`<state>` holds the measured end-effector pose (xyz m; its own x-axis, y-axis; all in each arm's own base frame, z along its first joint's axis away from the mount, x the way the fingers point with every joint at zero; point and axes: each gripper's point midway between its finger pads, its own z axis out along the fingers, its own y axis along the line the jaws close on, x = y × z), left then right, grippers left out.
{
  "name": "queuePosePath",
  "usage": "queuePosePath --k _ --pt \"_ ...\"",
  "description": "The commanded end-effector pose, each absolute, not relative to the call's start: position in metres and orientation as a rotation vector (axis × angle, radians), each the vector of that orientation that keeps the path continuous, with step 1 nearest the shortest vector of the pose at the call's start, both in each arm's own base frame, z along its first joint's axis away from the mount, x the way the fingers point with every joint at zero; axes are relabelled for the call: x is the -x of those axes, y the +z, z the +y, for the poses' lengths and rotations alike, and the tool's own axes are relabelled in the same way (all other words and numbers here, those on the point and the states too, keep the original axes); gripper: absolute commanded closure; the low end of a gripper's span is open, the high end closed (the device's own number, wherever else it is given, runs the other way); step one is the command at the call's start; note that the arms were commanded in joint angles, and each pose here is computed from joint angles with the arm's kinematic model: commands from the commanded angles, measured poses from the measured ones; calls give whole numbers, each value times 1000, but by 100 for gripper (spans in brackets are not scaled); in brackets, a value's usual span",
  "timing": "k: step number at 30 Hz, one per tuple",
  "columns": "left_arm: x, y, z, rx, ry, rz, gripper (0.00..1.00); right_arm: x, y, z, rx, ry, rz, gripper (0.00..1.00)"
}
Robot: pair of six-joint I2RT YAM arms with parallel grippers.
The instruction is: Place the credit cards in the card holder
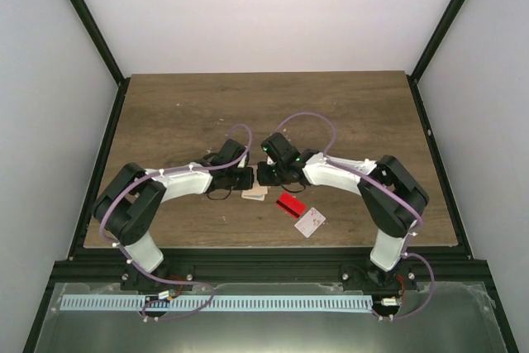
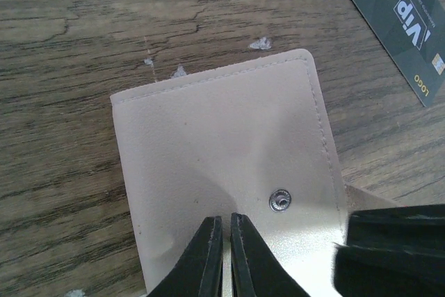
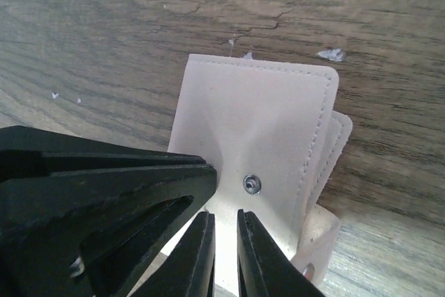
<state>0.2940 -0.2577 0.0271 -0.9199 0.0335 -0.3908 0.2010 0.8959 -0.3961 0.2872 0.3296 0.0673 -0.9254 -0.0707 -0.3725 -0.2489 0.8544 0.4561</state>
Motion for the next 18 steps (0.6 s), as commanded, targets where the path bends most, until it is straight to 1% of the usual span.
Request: queuePosePath --k 1,6,11,15,18 --pt "-272 2 -245 -224 -552 2781 93 -290 63 344 264 787 2663 89" --pt "-271 12 -248 -245 -585 2760 93 -280 66 348 289 879 2647 94" --pt "-274 25 -254 -242 -626 2740 92 -269 66 325 176 870 2635 98" --pt "-279 47 -263 -254 -684 2698 88 -259 78 310 111 910 2567 98" --pt "-284 62 -268 -277 -698 2679 83 -252 92 300 77 967 2498 96"
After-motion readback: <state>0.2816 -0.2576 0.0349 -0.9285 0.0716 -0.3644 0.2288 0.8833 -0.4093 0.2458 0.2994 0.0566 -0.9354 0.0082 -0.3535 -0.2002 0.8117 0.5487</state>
